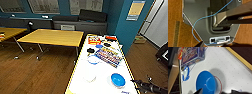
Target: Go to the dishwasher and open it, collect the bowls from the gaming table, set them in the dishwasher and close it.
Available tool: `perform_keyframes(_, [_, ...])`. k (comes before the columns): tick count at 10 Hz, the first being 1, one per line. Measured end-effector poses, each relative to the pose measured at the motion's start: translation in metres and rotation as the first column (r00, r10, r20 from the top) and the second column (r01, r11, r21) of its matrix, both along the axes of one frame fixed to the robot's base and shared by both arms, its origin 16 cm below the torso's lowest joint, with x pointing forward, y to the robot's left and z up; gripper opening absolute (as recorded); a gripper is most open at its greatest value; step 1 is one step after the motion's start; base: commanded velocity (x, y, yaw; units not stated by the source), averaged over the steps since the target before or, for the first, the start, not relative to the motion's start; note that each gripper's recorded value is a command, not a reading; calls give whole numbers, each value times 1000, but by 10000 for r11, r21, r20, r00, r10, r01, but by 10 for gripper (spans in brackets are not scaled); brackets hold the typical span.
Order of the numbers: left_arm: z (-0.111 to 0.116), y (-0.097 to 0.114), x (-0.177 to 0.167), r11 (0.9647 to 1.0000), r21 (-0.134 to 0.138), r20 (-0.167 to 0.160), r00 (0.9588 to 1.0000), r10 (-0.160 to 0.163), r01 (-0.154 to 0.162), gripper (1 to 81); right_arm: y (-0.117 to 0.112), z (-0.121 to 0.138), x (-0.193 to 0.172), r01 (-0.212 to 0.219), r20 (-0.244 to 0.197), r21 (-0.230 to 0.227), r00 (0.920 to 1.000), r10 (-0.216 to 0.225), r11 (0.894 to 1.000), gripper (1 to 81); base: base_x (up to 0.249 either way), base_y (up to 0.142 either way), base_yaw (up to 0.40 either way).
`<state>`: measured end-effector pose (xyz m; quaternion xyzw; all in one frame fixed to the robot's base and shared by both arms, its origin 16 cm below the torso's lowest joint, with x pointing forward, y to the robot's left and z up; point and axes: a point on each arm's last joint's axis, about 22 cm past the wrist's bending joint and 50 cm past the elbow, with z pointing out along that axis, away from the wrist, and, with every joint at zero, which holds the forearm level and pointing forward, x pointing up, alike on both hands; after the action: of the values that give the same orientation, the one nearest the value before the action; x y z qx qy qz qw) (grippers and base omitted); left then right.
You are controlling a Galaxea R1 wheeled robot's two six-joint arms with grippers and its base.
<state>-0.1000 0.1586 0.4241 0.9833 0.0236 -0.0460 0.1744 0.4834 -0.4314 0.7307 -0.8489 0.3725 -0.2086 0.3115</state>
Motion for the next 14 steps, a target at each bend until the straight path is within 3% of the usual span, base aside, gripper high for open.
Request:
perform_keyframes(3, [0, 0, 1, 10000, 12, 21, 10000, 21, -21, 811, 11, -20, 13, 212, -116, 100, 9997, -211, 9997, 811, 0, 0, 0])
perform_keyframes(6, [0, 1, 0, 10000, 15, 6, 10000, 29, -29, 811, -2, -35, 21, 684, -247, -111, 9973, -687, 9976, 811, 0, 0, 0])
perform_keyframes(14, [-1, 4, 0, 9999, 102, -23, 10000, 78, -77, 811, 26, -72, 39, 836, -431, -120, 9955, -840, 9964, 811, 0, 0, 0])
